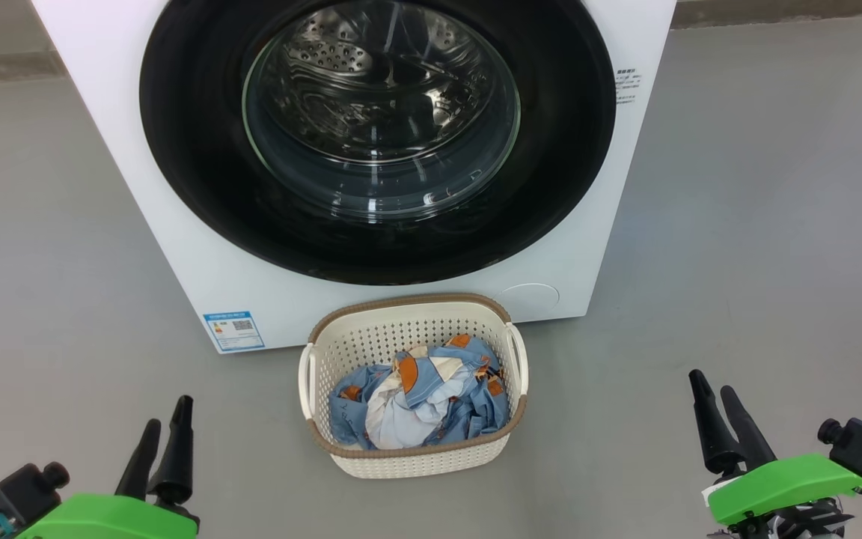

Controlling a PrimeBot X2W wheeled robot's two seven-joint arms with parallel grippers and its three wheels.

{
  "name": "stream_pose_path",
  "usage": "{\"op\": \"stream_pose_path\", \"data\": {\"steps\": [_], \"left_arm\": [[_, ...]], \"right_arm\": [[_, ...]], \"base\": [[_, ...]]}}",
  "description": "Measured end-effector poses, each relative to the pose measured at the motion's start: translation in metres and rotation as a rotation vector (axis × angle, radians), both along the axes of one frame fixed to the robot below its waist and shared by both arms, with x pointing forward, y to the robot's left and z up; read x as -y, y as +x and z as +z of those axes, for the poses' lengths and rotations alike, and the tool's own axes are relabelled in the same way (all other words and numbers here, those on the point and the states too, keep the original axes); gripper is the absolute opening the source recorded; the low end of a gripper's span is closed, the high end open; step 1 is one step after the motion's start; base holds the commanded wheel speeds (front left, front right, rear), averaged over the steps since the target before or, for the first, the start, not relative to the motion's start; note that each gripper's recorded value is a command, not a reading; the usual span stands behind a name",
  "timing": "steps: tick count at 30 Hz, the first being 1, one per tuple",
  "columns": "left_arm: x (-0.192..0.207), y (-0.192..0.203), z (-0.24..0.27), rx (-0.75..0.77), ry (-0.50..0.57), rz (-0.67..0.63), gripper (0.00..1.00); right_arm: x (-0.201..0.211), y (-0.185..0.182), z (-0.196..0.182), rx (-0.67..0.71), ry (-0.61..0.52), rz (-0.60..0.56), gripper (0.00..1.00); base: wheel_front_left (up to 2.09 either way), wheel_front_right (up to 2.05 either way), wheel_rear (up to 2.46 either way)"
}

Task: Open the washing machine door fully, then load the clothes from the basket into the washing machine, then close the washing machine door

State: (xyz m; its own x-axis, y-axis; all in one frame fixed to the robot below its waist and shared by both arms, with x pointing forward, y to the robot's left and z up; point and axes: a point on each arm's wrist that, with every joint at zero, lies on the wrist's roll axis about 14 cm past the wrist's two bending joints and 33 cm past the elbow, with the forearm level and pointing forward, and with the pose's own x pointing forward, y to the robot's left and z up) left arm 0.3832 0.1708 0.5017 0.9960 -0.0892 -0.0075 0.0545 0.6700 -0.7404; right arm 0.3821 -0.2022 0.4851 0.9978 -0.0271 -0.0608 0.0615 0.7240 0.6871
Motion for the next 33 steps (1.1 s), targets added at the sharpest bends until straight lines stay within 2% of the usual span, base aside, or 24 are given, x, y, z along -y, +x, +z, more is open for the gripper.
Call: {"op": "stream_pose_path", "data": {"steps": [33], "left_arm": [[-0.003,0.0,0.017,0.128,0.417,-0.014,1.0]], "right_arm": [[-0.013,0.013,0.022,0.097,-0.383,0.056,1.0]], "base": [[0.0,0.0,0.0]]}}
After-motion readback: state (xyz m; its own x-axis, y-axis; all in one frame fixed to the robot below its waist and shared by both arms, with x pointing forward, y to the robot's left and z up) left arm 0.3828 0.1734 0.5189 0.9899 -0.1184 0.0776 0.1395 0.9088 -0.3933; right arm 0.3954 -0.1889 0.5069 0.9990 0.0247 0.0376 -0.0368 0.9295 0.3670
